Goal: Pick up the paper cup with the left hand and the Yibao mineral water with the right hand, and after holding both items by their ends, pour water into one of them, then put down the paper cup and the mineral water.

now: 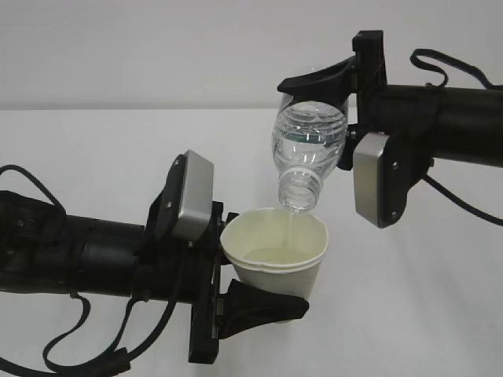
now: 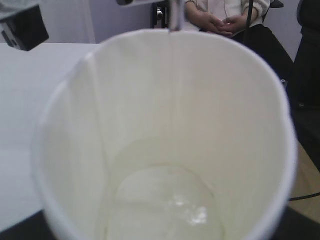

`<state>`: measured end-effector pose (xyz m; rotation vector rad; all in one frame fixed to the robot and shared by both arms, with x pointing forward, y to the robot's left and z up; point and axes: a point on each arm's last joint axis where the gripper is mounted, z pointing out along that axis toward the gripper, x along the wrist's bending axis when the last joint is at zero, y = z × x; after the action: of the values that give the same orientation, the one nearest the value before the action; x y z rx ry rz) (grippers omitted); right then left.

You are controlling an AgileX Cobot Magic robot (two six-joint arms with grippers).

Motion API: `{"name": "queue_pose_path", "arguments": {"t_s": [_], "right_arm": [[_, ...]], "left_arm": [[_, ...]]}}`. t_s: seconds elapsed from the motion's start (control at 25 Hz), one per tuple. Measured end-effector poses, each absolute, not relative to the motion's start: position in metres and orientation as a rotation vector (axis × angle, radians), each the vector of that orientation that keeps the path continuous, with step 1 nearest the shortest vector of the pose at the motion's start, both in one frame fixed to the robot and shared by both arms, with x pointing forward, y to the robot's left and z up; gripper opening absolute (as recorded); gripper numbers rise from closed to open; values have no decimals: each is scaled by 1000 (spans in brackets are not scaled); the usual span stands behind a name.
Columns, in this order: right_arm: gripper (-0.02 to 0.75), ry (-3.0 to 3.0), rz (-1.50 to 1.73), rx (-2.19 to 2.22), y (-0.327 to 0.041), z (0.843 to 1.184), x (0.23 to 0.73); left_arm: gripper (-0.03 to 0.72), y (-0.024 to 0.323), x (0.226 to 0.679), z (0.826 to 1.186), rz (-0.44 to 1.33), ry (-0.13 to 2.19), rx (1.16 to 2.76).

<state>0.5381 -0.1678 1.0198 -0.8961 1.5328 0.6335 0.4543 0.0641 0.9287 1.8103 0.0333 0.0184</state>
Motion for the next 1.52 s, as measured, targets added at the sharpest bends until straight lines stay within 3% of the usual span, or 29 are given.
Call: {"name": "queue_pose_path", "arguments": {"t_s": [1.52], "right_arm": [[442,1506,619,-925,-167,1024,540]], "left_arm": [[429,64,454,929,17,30,1809]]}}
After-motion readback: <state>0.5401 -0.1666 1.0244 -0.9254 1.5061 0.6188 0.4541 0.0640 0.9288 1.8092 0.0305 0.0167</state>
